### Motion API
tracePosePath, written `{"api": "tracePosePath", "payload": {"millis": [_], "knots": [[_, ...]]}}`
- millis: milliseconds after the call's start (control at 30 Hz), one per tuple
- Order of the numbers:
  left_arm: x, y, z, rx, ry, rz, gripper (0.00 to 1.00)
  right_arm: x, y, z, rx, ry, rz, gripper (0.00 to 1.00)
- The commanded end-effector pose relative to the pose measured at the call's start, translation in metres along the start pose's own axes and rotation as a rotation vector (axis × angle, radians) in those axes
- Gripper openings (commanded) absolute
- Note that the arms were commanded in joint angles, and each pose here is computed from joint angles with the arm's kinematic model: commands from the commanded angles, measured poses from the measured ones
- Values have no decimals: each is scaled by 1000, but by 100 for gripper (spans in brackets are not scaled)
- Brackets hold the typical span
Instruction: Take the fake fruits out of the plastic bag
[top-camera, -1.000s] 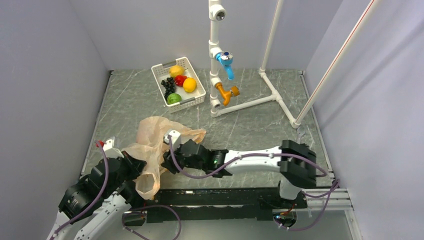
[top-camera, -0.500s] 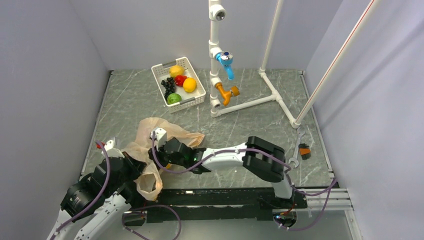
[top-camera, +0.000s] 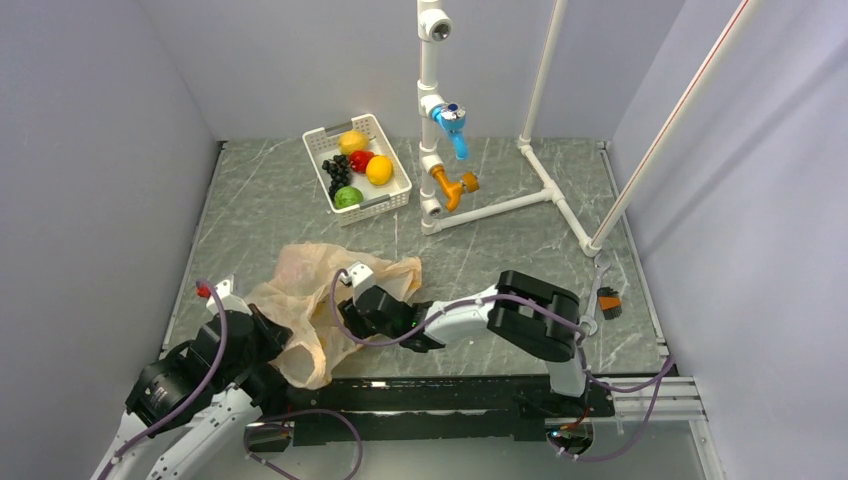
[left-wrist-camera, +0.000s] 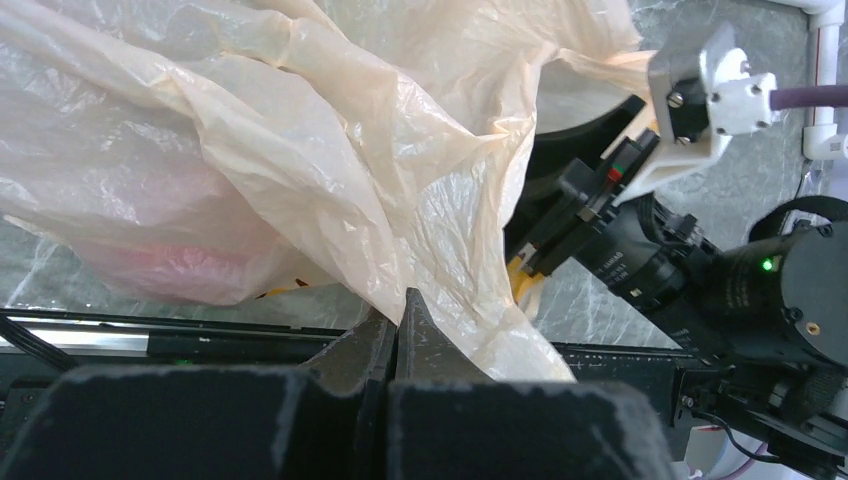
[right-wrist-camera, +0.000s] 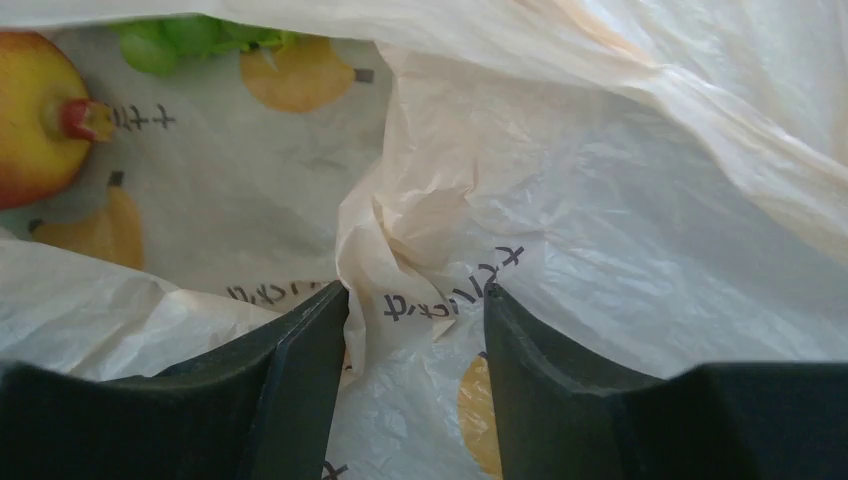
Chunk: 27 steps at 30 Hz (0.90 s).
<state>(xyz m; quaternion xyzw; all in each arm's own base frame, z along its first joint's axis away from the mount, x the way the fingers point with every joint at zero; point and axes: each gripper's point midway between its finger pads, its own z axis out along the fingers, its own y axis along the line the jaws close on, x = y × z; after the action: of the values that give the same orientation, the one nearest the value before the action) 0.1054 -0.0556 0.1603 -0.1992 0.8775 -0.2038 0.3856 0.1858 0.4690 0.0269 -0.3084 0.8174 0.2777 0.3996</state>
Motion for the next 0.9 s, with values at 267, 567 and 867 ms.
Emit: {"api": "tracePosePath", "payload": {"millis": [267,567,867], "knots": [[1,1,-2,1,5,4,0,-81,20,-37,-45,-170,-33,71],[1,-3,-3,40,-1,15,0,-115,57,-37,-197,-243,-3,63],[-2,-1,-9,84,-47,-25,0,-110,79,-4,-284,-257,6,46]]}}
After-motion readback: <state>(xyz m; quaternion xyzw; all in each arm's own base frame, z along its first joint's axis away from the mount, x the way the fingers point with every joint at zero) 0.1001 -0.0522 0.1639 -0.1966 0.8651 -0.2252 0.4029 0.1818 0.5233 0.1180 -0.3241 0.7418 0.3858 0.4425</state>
